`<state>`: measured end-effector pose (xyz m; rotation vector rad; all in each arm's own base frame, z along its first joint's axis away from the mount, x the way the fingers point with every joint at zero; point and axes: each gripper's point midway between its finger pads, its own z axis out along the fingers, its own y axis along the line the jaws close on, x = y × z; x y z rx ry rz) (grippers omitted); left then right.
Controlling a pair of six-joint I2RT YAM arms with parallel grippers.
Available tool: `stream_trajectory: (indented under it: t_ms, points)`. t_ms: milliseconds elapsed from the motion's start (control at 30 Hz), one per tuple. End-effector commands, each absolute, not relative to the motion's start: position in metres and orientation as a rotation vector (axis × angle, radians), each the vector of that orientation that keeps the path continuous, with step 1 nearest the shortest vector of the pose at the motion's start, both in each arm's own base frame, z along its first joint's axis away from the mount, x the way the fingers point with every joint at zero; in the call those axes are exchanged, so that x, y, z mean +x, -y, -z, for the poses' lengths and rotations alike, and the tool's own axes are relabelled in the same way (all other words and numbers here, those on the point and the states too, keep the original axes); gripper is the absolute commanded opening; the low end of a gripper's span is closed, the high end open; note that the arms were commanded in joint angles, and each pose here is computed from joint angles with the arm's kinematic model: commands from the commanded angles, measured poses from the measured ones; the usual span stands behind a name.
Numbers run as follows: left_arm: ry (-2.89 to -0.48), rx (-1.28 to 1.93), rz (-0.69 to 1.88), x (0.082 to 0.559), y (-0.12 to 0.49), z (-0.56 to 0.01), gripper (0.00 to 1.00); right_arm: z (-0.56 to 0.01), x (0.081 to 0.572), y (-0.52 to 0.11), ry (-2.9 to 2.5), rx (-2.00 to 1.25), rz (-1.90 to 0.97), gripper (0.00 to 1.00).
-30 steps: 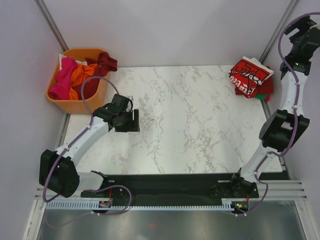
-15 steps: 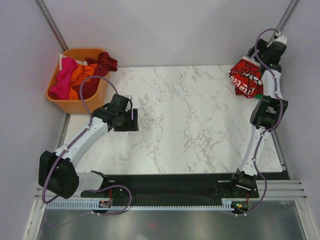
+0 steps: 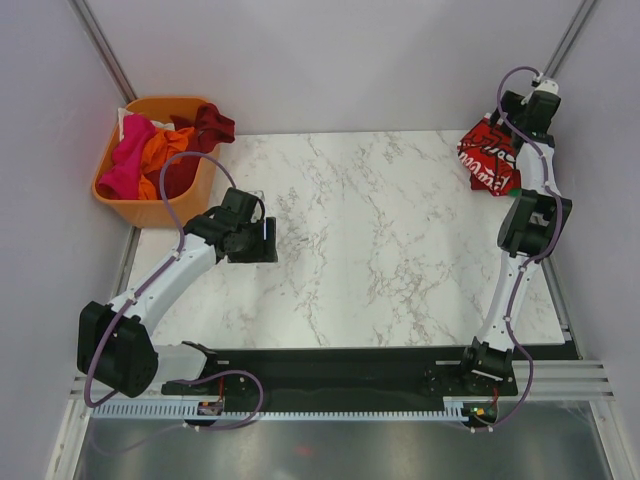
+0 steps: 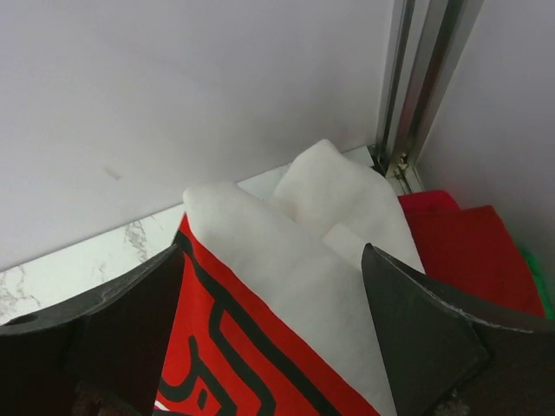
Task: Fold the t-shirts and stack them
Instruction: Neatly place the folded tshirt to the corner
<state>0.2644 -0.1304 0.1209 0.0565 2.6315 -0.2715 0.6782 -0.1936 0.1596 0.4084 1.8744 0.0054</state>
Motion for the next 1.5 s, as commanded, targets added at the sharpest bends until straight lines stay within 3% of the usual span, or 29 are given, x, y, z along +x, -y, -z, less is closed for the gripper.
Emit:
stream_trajectory:
  t_ms: [0, 133, 233, 267, 367, 567, 700, 833, 1067, 1167, 1233, 1267, 1367, 1467]
  points:
    - [-2.595, 0.098, 0.271, 0.268, 0.131, -0.128, 0.73, -0.188, 0.667, 0.200, -1.864, 0.357, 0.078, 0.91]
    - [-2.593, 0.099, 0.269, 0.269, 0.131, -0.128, 0.73, -0.168, 0.652, 0.191, -1.942, 0.297, 0.070, 0.88]
    - [-2.597, 0.099, 0.267, 0.270, 0.131, -0.127, 0.73, -0.152, 0.644, 0.187, -1.986, 0.285, 0.053, 0.73]
    - [-2.601, 0.100, 0.268, 0.270, 0.131, -0.126, 0.73, -0.145, 0.641, 0.187, -1.998, 0.288, 0.050, 0.61]
    - [-2.608, 0.100, 0.263, 0.269, 0.131, -0.124, 0.73, -0.150, 0.641, 0.189, -1.979, 0.299, 0.059, 0.45]
    - [-2.614, 0.100, 0.260, 0.269, 0.131, -0.122, 0.73, -0.204, 0.643, 0.200, -1.842, 0.322, 0.119, 0.26]
    - [-2.620, 0.100, 0.258, 0.270, 0.131, -0.120, 0.73, -0.265, 0.640, 0.200, -1.725, 0.316, 0.137, 0.19]
    - [-2.625, 0.101, 0.258, 0.269, 0.131, -0.119, 0.73, -0.282, 0.625, 0.225, -1.673, 0.436, 0.234, 0.10]
    - [-2.627, 0.103, 0.255, 0.268, 0.131, -0.118, 0.73, -0.210, 0.592, 0.291, -1.703, 0.752, 0.313, 0.10]
    - [-2.627, 0.107, 0.256, 0.268, 0.132, -0.118, 0.73, -0.166, 0.580, 0.311, -1.736, 0.846, 0.287, 0.16]
    - [-2.627, 0.109, 0.257, 0.268, 0.132, -0.118, 0.73, -0.143, 0.583, 0.317, -1.747, 0.855, 0.259, 0.26]
    - [-2.631, 0.109, 0.257, 0.268, 0.133, -0.117, 0.73, -0.134, 0.583, 0.320, -1.753, 0.872, 0.253, 0.41]
    - [-2.635, 0.113, 0.254, 0.267, 0.133, -0.116, 0.73, -0.093, 0.581, 0.331, -1.777, 0.960, 0.219, 0.68]
    - [-2.640, 0.117, 0.251, 0.267, 0.134, -0.114, 0.73, -0.086, 0.588, 0.332, -1.779, 0.964, 0.163, 0.77]
